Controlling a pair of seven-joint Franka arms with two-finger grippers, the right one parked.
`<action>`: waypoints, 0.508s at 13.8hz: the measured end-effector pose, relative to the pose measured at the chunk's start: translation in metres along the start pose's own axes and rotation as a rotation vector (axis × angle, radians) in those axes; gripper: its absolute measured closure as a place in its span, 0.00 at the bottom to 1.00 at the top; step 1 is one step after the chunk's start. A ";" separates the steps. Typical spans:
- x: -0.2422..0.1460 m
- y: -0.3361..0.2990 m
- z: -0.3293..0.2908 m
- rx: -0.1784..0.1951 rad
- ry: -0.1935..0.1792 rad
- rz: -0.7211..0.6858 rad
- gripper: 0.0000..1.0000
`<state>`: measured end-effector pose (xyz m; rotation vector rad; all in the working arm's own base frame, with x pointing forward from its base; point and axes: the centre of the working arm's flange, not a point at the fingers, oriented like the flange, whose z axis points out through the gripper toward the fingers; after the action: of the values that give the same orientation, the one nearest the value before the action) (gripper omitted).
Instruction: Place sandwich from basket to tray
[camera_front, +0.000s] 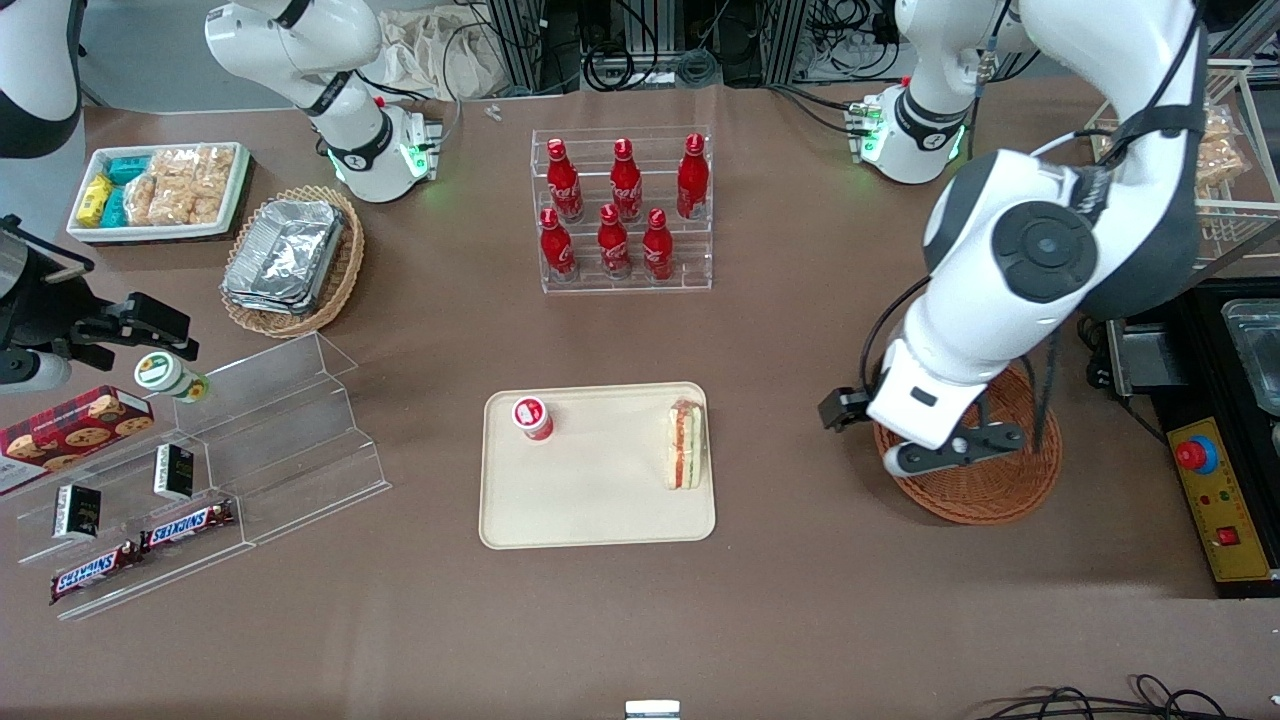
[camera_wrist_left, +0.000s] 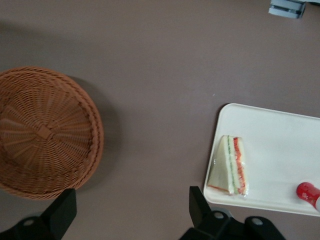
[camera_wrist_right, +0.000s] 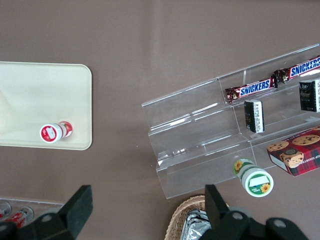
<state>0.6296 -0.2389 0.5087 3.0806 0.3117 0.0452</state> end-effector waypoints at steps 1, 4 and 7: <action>0.000 -0.011 -0.005 0.011 -0.020 0.008 0.00; 0.009 -0.067 -0.024 0.058 -0.076 0.077 0.00; 0.026 -0.143 -0.047 0.085 -0.098 0.176 0.00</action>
<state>0.6247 -0.0915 0.5490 3.1720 0.0383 -0.1157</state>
